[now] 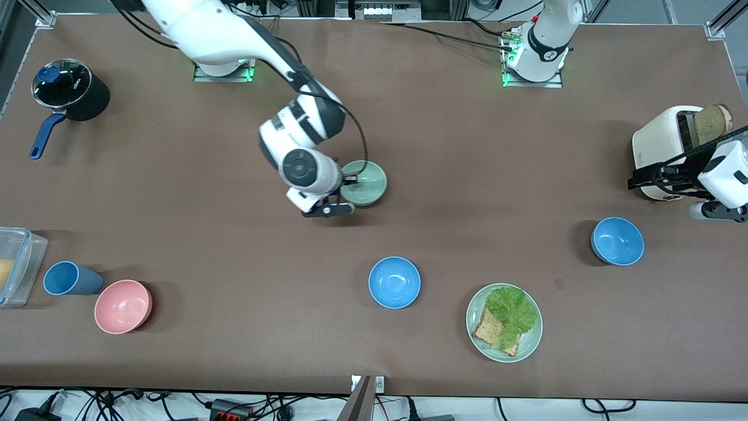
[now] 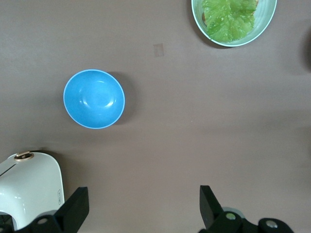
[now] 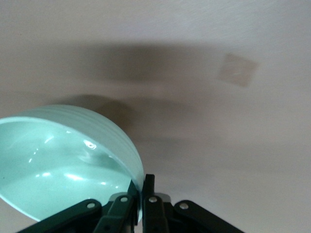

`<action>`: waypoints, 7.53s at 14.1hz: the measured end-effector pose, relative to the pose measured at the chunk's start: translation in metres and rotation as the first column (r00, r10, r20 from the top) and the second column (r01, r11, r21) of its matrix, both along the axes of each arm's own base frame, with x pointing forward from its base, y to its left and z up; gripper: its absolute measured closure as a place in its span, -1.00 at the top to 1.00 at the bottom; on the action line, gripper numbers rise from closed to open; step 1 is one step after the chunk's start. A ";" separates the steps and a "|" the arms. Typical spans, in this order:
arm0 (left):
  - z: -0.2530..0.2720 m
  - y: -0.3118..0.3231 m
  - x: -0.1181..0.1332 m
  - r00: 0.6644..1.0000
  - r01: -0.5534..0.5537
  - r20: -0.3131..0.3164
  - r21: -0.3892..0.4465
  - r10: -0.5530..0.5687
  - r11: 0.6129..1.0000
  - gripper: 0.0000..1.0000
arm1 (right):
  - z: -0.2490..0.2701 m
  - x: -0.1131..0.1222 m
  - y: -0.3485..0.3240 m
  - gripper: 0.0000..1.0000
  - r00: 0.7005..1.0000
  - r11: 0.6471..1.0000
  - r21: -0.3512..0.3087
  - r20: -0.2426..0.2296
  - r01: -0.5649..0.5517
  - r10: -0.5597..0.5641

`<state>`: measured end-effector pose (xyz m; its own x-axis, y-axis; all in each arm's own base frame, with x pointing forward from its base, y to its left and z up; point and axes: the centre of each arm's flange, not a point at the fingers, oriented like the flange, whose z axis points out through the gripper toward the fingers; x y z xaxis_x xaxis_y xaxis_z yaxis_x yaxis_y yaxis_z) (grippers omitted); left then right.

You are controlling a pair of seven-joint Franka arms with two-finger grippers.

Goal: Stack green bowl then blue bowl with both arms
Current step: 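Grasp the green bowl rim and carry it toward the table middle, then release the green bowl with the right gripper while the left gripper reaches the blue bowl, then grasp the blue bowl rim with the left gripper and lift it, then carry the blue bowl over the green bowl and lower it inside, then open the left gripper to release the blue bowl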

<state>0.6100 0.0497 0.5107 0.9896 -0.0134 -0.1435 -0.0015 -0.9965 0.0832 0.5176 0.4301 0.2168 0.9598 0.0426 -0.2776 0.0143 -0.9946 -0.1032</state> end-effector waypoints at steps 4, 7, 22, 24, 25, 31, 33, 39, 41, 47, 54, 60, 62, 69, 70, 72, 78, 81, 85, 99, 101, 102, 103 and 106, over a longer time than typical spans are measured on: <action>-0.049 0.045 0.023 0.997 -0.064 -0.053 -0.019 0.063 0.998 1.00 | -0.013 -0.008 0.020 -0.89 0.997 0.996 0.048 -0.031 0.071 -0.069; -0.111 0.101 0.049 0.994 -0.095 -0.063 -0.050 0.092 0.994 1.00 | 0.008 0.009 0.023 -0.37 0.993 0.990 0.082 -0.014 0.114 -0.113; -0.272 0.159 0.066 0.997 0.032 -0.071 0.028 -0.030 0.999 1.00 | 0.258 0.160 -0.279 1.00 0.938 0.980 -0.006 0.290 0.197 -0.187; -0.285 0.159 0.061 0.997 0.030 -0.074 0.024 -0.029 0.999 1.00 | 0.276 0.163 -0.317 1.00 0.928 0.978 -0.014 0.316 0.210 -0.195; -0.291 0.160 0.058 0.997 0.028 -0.075 0.023 -0.026 0.999 1.00 | 0.287 0.163 -0.335 1.00 0.923 0.977 -0.023 0.334 0.212 -0.192; -0.307 0.171 0.046 0.997 0.010 -0.077 0.017 -0.009 1.000 0.49 | 0.340 0.143 -0.465 1.00 0.926 0.985 -0.083 0.361 0.150 -0.111; -0.304 0.171 0.047 0.997 0.010 -0.072 0.016 -0.008 1.000 0.04 | 0.356 0.122 -0.471 1.00 0.949 0.987 -0.087 0.297 0.137 -0.106; -0.290 0.152 0.055 0.999 0.023 -0.048 -0.012 -0.024 1.000 -0.92 | 0.351 0.111 -0.470 1.00 0.962 0.986 -0.102 0.255 0.129 -0.099; -0.289 0.147 0.054 0.998 0.027 -0.058 -0.026 -0.028 0.999 -0.92 | 0.346 0.104 -0.471 1.00 0.963 0.986 -0.107 0.252 0.126 -0.095; -0.221 0.109 0.053 0.995 0.037 -0.089 -0.118 -0.047 0.992 -0.92 | 0.340 0.073 -0.465 1.00 0.947 0.989 -0.102 0.315 0.106 -0.069; -0.067 -0.004 0.036 0.997 0.009 -0.075 -0.088 -0.016 0.996 -0.92 | 0.344 0.064 -0.465 1.00 0.951 0.990 -0.103 0.305 0.096 -0.061; -0.026 -0.141 0.004 0.983 -0.149 -0.113 -0.032 0.145 0.988 -0.92 | 0.348 0.062 -0.467 1.00 0.951 0.993 -0.104 0.309 0.065 -0.030; -0.025 -0.203 -0.007 0.972 -0.211 -0.108 -0.021 0.207 0.977 -0.92 | 0.348 0.061 -0.467 1.00 0.951 0.993 -0.104 0.308 0.064 -0.030; -0.083 -0.350 -0.029 0.898 -0.423 -0.144 -0.015 0.417 0.906 -0.92 | 0.348 0.060 -0.467 1.00 0.951 0.992 -0.103 0.306 0.071 -0.037; -0.098 -0.364 -0.031 0.887 -0.441 -0.160 -0.019 0.433 0.897 -0.92 | 0.349 0.059 -0.468 1.00 0.951 0.992 -0.103 0.306 0.072 -0.038; -0.125 -0.398 -0.038 0.874 -0.462 -0.188 -0.030 0.449 0.887 -0.92 | 0.350 0.058 -0.468 1.00 0.951 0.992 -0.103 0.308 0.073 -0.038; -0.182 -0.440 -0.063 0.897 -0.401 -0.195 0.022 0.397 0.916 -0.92 | 0.350 0.057 -0.468 1.00 0.950 0.992 -0.103 0.310 0.073 -0.038; -0.199 -0.441 -0.073 0.902 -0.390 -0.189 0.031 0.388 0.920 -0.92 | 0.348 0.056 -0.468 1.00 0.951 0.992 -0.103 0.307 0.073 -0.037; -0.220 -0.451 -0.091 0.909 -0.377 -0.185 0.017 0.373 0.926 -0.92 | 0.345 0.056 -0.467 1.00 0.953 0.992 -0.103 0.299 0.070 -0.036; -0.215 -0.439 -0.085 0.903 -0.401 -0.169 0.005 0.396 0.916 -0.28 | 0.341 0.055 -0.466 1.00 0.956 0.992 -0.104 0.291 0.067 -0.034; -0.181 -0.428 -0.070 0.900 -0.410 -0.158 0.015 0.407 0.912 -0.27 | 0.341 0.055 -0.466 1.00 0.956 0.992 -0.104 0.291 0.067 -0.034; -0.162 -0.422 -0.062 0.899 -0.414 -0.149 0.020 0.412 0.910 -0.27 | 0.340 0.055 -0.466 1.00 0.956 0.992 -0.104 0.291 0.067 -0.034; -0.146 -0.415 -0.055 0.900 -0.415 -0.140 0.019 0.413 0.910 -0.26 | 0.340 0.055 -0.466 1.00 0.956 0.992 -0.104 0.290 0.066 -0.034; -0.122 -0.382 -0.033 0.918 -0.374 -0.134 0.015 0.372 0.927 -0.22 | 0.340 0.055 -0.466 1.00 0.957 0.992 -0.104 0.290 0.066 -0.034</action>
